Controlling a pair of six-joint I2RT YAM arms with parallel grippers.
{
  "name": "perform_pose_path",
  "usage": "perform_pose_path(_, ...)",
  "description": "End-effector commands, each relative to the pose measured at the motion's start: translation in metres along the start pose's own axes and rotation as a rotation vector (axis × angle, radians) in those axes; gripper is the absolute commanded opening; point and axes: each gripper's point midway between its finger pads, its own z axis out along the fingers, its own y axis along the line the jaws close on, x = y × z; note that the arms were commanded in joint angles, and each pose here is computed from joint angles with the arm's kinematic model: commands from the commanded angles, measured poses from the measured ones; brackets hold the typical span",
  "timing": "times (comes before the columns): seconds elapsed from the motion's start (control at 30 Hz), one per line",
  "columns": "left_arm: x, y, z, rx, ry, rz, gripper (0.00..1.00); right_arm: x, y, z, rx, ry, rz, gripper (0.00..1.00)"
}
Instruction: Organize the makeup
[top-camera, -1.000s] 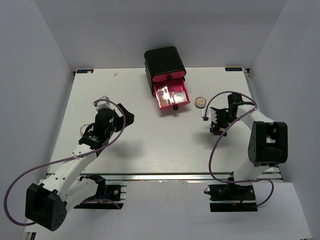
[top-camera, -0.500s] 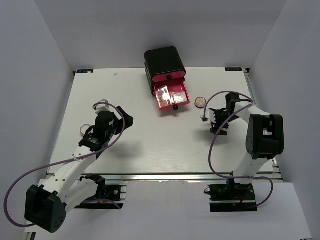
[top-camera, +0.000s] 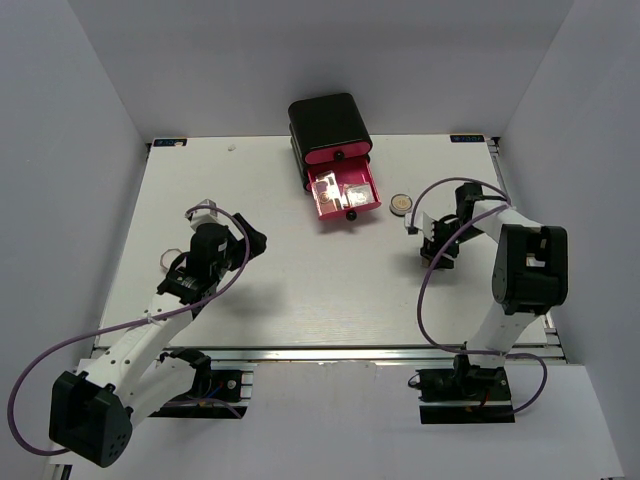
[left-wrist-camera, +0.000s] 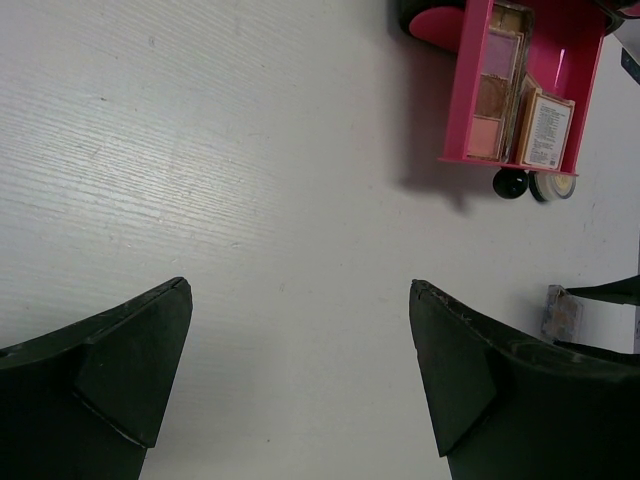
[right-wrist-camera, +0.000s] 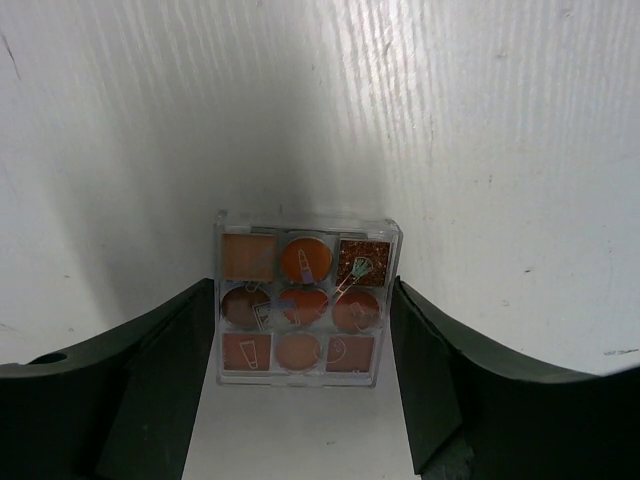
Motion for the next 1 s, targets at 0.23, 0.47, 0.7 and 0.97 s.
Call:
perform_pose_path(0.23,-0.009,-0.009,-0.004,0.039,-0.031,-0.018,0.98,-0.184,-0.026,-0.044,0.068,-0.427,0.145,0.16)
perform_pose_path(0.47,-0.012,-0.010,-0.009,0.040,-0.034,-0.018,0.98,-0.273,-0.096,-0.055,0.402,-0.573,0.489,0.00)
perform_pose_path(0.7,-0.011,-0.007,-0.014,0.042,-0.040,-0.038,0.98,-0.280,-0.158,-0.040,0.656,-0.551,0.661,0.00)
perform_pose_path(0.97,-0.013,-0.008,-0.015,0.037,-0.041,-0.037,0.98,-0.275,-0.166,-0.010,0.633,-0.506,0.634,0.56)
